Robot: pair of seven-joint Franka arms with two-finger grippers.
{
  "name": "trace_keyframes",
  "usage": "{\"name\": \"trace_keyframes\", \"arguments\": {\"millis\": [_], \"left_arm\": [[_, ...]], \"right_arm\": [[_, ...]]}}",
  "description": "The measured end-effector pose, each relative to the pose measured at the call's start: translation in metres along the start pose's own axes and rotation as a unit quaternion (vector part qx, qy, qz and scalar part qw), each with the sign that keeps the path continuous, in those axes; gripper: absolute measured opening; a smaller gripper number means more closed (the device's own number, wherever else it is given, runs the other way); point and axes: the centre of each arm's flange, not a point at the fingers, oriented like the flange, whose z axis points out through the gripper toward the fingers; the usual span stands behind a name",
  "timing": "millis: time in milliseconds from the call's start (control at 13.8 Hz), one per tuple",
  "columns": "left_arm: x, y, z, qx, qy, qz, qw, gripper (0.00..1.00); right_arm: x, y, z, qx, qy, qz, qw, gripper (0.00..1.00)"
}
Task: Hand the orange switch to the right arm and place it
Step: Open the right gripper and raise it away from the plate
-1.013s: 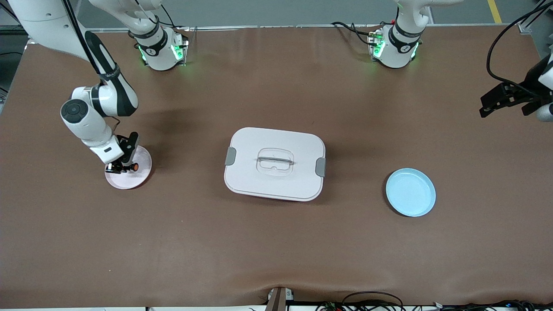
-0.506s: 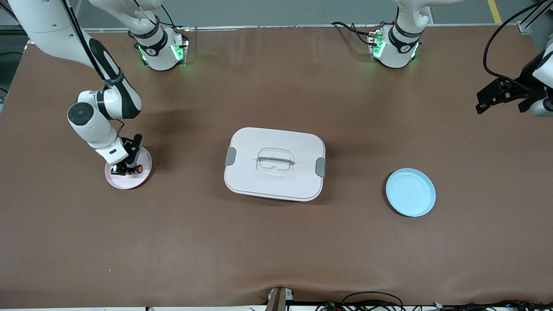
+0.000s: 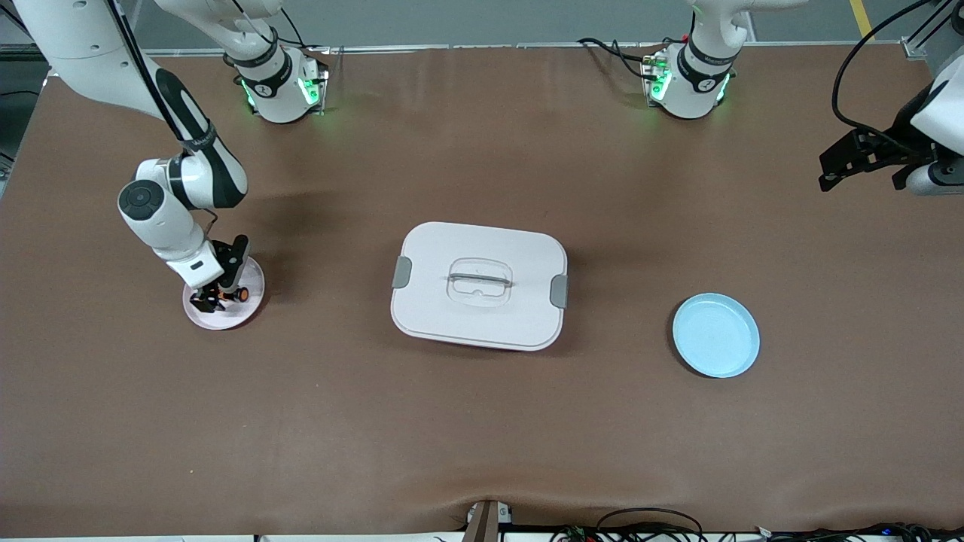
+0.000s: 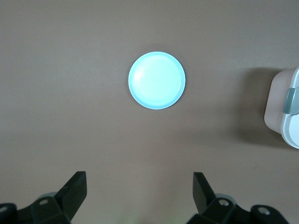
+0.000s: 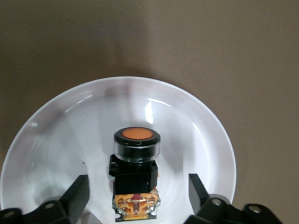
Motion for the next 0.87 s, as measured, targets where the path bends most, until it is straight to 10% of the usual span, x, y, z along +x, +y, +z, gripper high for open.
{"name": "trace_keyframes", "arguments": {"millis": [362, 868], "left_arm": [[0.000, 0.000, 0.002, 0.000, -0.001, 0.000, 1.000, 1.00], [0.000, 0.000, 0.003, 0.000, -0.001, 0.000, 1.000, 1.00]], "right_arm": [[-0.003, 0.026, -0.017, 0.024, -0.017, 0.012, 0.999, 1.00], [-0.011, 0.088, -0.129, 0.154, -0.022, 0.113, 0.981, 1.00]]}}
